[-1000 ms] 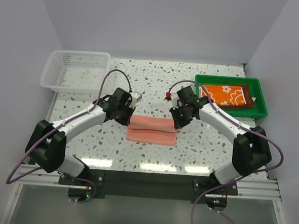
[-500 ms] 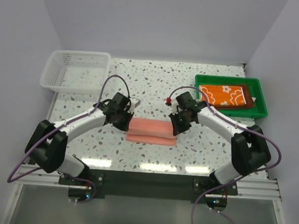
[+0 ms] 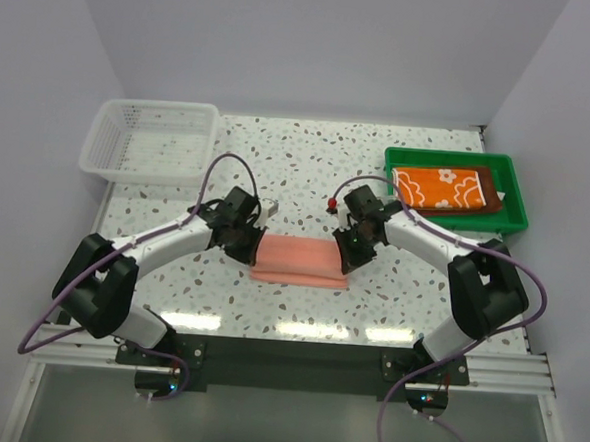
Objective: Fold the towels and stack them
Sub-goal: Fold the towel
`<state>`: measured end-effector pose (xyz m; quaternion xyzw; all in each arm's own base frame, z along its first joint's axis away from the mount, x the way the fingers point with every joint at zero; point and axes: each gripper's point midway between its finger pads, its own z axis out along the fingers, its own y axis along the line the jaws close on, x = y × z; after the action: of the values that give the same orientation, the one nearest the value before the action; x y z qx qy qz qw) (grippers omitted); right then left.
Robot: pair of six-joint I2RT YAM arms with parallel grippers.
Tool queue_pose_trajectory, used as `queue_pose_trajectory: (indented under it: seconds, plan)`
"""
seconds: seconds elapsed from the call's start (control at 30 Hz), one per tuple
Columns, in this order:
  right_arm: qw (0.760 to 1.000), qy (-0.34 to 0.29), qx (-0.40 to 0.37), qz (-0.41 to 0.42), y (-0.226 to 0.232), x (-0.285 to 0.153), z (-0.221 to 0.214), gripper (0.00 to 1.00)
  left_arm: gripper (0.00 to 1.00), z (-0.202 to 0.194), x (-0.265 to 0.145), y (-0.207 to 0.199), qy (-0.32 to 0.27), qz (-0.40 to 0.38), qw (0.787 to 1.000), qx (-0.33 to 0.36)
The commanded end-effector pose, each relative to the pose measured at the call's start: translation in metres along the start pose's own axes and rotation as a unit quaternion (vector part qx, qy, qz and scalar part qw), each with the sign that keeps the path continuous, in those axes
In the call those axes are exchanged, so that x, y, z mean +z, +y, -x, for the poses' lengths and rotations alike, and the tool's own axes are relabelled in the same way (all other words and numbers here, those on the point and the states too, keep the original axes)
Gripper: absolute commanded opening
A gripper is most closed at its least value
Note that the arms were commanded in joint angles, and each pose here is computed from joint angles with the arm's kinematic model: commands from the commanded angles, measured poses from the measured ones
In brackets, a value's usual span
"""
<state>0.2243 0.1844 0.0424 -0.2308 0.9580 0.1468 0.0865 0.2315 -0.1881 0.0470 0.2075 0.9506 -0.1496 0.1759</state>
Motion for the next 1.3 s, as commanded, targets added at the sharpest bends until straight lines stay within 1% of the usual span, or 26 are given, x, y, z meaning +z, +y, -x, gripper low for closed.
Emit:
queue_pose_trajectory:
  seconds: [0.0, 0.13, 0.33, 0.47, 0.57, 0.7, 0.8, 0.87, 0.9, 0.93, 0.97, 1.0, 1.03, 1.1, 1.13, 1.17, 1.2, 1.23, 1.27]
  plan:
    - [1.000, 0.013, 0.002, 0.005, 0.008, -0.006, -0.009, 0.06, 0.04, 0.000, -0.007, -0.009, -0.010, -0.016, 1.000, -0.008]
    - [1.000, 0.011, -0.001, -0.002, 0.010, -0.008, -0.010, 0.04, 0.00, 0.001, -0.012, -0.010, -0.014, -0.015, 1.000, -0.012]
    - [1.000, -0.022, -0.003, -0.018, 0.010, -0.026, 0.001, 0.00, 0.00, 0.010, -0.025, -0.007, -0.029, 0.003, 1.000, -0.010]
    - [0.999, -0.027, -0.003, -0.021, 0.010, -0.032, 0.003, 0.00, 0.00, 0.009, -0.030, -0.008, -0.032, 0.001, 0.999, -0.016]
    - [1.000, -0.016, 0.001, -0.018, 0.011, -0.030, -0.003, 0.00, 0.00, 0.006, -0.030, -0.011, -0.031, -0.007, 0.999, -0.019]
    - [1.000, -0.003, 0.016, -0.005, 0.014, -0.023, -0.012, 0.00, 0.00, -0.004, -0.024, -0.015, -0.011, -0.019, 0.999, -0.029]
    - [1.000, 0.014, 0.028, -0.004, 0.013, -0.013, -0.020, 0.02, 0.00, -0.019, -0.015, -0.016, 0.018, -0.026, 0.999, -0.043]
    - [0.999, 0.025, 0.033, -0.004, 0.012, -0.007, -0.025, 0.05, 0.03, -0.027, -0.008, -0.016, 0.034, -0.027, 0.998, -0.051]
    - [0.999, 0.025, 0.036, -0.005, 0.012, -0.004, -0.026, 0.06, 0.06, -0.033, -0.006, -0.015, 0.042, -0.025, 0.997, -0.054]
    - [0.999, 0.026, 0.038, -0.002, 0.013, -0.004, -0.027, 0.13, 0.08, -0.035, -0.004, -0.014, 0.046, -0.023, 0.997, -0.059]
    - [0.999, 0.023, 0.037, 0.002, 0.015, -0.005, -0.026, 0.18, 0.11, -0.037, -0.004, -0.014, 0.049, -0.023, 0.997, -0.062]
    - [0.999, 0.022, 0.036, 0.004, 0.016, -0.007, -0.026, 0.21, 0.18, -0.037, -0.005, -0.013, 0.046, -0.020, 0.997, -0.062]
    - [0.999, 0.018, 0.034, 0.008, 0.019, -0.009, -0.025, 0.28, 0.22, -0.033, -0.009, -0.014, 0.036, -0.020, 0.997, -0.063]
    - [1.000, 0.013, 0.024, 0.015, 0.027, -0.020, -0.027, 0.34, 0.37, -0.029, -0.017, -0.014, 0.023, -0.017, 0.998, -0.064]
    - [1.000, 0.007, 0.022, 0.018, 0.030, -0.027, -0.025, 0.40, 0.46, -0.022, -0.026, -0.016, 0.004, -0.019, 0.998, -0.063]
    - [1.000, 0.003, 0.013, 0.023, 0.035, -0.032, -0.025, 0.42, 0.54, -0.021, -0.032, -0.017, -0.002, -0.019, 0.998, -0.064]
    - [1.000, -0.008, 0.007, 0.027, 0.040, -0.043, -0.024, 0.43, 0.67, -0.015, -0.039, -0.018, -0.016, -0.021, 0.998, -0.064]
    - [0.999, -0.016, 0.010, 0.030, 0.043, -0.048, -0.023, 0.44, 0.74, -0.010, -0.051, -0.021, -0.038, -0.026, 0.997, -0.067]
    - [0.999, -0.024, 0.011, 0.032, 0.046, -0.053, -0.022, 0.44, 0.76, -0.007, -0.057, -0.022, -0.047, -0.025, 0.996, -0.072]
